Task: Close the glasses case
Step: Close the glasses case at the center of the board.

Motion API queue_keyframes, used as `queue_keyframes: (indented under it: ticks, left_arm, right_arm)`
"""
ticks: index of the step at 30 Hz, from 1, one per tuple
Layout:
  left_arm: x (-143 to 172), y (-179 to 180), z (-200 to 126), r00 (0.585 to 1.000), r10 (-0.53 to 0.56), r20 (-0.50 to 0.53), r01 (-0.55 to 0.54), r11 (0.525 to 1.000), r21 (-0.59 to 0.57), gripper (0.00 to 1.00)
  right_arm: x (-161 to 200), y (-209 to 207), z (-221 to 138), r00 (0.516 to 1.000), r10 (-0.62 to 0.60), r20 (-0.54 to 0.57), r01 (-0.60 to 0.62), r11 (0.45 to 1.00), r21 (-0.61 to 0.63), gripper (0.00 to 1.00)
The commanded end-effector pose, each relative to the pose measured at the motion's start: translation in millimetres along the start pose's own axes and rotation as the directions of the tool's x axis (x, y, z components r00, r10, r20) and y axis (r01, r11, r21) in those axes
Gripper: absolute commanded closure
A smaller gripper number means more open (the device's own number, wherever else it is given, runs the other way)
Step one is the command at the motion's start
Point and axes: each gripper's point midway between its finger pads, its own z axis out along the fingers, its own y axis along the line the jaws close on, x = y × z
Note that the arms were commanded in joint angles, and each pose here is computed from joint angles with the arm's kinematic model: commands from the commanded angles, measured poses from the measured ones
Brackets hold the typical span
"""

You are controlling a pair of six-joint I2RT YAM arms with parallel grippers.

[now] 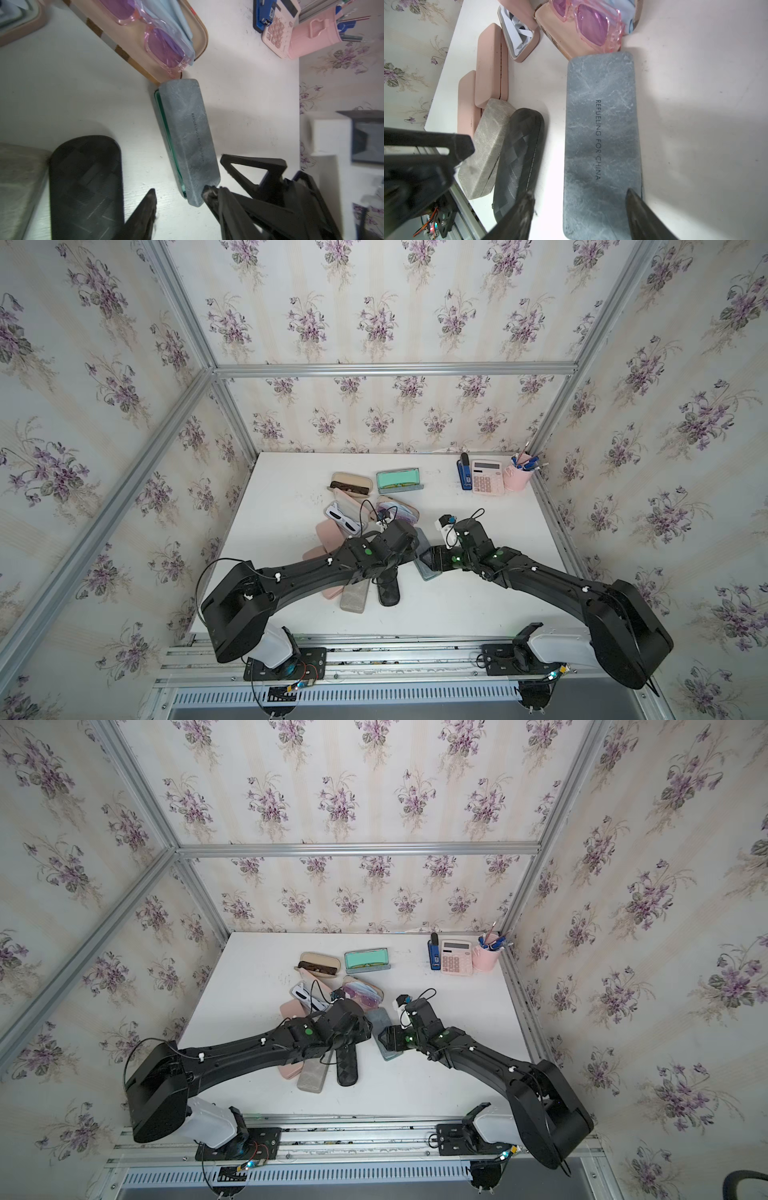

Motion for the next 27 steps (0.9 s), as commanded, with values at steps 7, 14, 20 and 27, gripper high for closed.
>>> queue_keyframes:
  ticks: [7, 14, 20, 27]
  left_arm:
    - [1, 43, 34, 0.997, -0.016, -0.079, 0.008, 0.995, -0.099, 0.6]
    - [-7, 49, 47, 0.996, -0.013, -0.083, 0.004, 0.994, -0.113, 0.6]
    - [-6, 52, 63, 0.994, -0.015, -0.11, 0.002, 0.992, -0.123, 0.6]
    - [-9, 56, 74, 0.993, -0.027, -0.119, 0.01, 0.991, -0.134, 0.6]
  right_arm:
    - [-6, -12, 15, 0.991, -0.109, -0.073, 0.115, 0.99, 0.08, 0.18]
    - [-16, -15, 28, 0.978, -0.172, -0.122, 0.185, 0.977, 0.105, 0.16]
    - [-11, -26, 42, 0.964, -0.191, -0.186, 0.218, 0.967, 0.135, 0.16]
    - [0, -29, 50, 0.954, -0.193, -0.228, 0.224, 0.967, 0.12, 0.21]
